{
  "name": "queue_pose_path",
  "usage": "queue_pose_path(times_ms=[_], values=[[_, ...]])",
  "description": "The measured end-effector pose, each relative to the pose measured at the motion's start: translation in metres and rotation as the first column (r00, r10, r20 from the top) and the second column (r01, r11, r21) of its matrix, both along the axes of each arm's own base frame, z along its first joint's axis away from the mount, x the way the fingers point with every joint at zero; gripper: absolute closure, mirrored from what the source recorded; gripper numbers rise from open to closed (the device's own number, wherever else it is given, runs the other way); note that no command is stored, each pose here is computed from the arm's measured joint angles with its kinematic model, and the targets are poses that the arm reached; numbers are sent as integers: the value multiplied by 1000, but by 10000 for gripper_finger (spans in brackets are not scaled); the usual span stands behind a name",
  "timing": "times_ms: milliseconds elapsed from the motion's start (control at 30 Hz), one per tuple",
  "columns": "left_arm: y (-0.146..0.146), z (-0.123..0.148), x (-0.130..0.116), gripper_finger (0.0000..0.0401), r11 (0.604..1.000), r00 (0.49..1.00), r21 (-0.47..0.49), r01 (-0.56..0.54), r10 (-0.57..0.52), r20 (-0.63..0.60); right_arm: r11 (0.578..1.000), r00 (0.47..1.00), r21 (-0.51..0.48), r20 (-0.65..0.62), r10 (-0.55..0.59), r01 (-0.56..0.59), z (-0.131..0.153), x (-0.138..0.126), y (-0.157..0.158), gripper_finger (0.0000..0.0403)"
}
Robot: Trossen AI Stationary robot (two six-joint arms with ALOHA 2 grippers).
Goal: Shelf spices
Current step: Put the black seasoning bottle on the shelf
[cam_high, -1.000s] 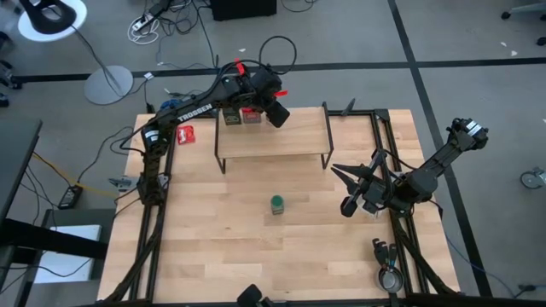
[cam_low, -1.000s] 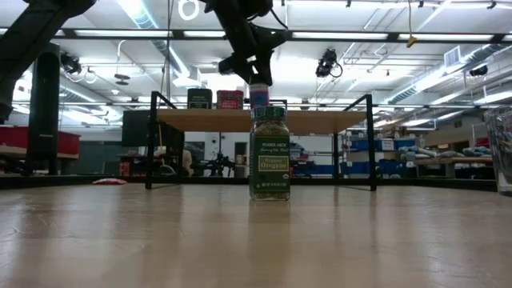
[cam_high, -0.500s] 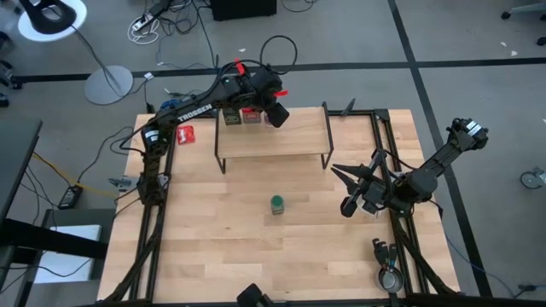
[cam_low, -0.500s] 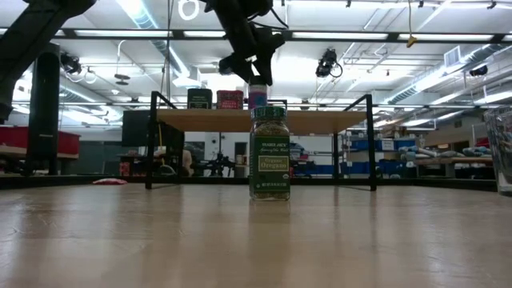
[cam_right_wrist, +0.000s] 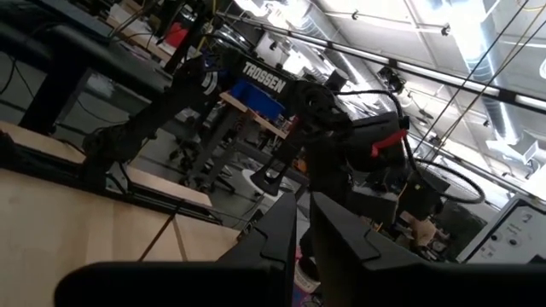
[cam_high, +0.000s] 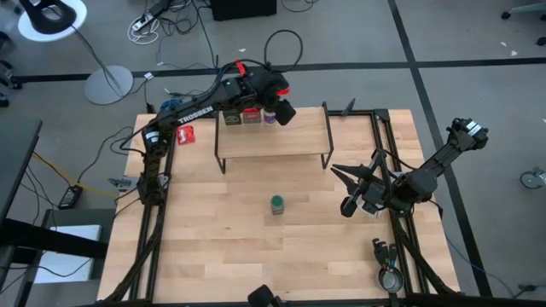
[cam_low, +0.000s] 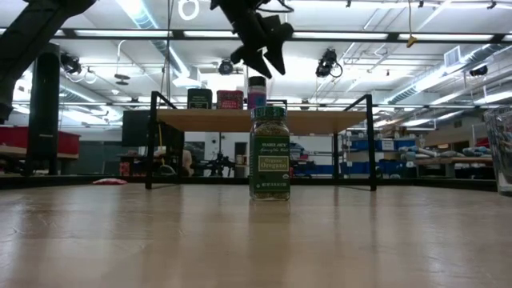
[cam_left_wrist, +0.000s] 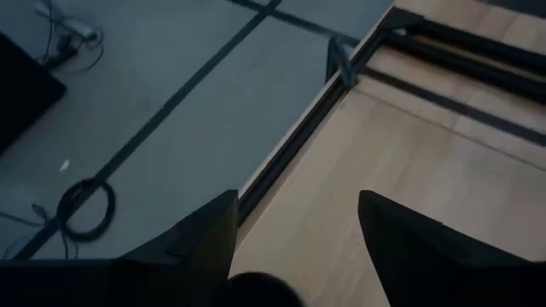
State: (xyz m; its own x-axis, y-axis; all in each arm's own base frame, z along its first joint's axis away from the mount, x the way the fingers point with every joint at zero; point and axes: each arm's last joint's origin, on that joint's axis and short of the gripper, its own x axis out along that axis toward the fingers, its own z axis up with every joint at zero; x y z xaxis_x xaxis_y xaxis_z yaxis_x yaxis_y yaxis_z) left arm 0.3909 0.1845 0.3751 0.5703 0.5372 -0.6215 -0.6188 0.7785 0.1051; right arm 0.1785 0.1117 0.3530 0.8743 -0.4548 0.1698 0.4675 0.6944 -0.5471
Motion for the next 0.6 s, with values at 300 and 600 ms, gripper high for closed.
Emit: queue_pose_path(times_ms=[300,600], values=[[-38,43,3,251,990,993,89,108,-112,37,1000,1000,-2,-5,-3,3,0,0,0,364],[-67,31,-7,397,996,980,80,46,-29,-198,1000,1000,-7,-12,-5,5,-1,0,0,364]])
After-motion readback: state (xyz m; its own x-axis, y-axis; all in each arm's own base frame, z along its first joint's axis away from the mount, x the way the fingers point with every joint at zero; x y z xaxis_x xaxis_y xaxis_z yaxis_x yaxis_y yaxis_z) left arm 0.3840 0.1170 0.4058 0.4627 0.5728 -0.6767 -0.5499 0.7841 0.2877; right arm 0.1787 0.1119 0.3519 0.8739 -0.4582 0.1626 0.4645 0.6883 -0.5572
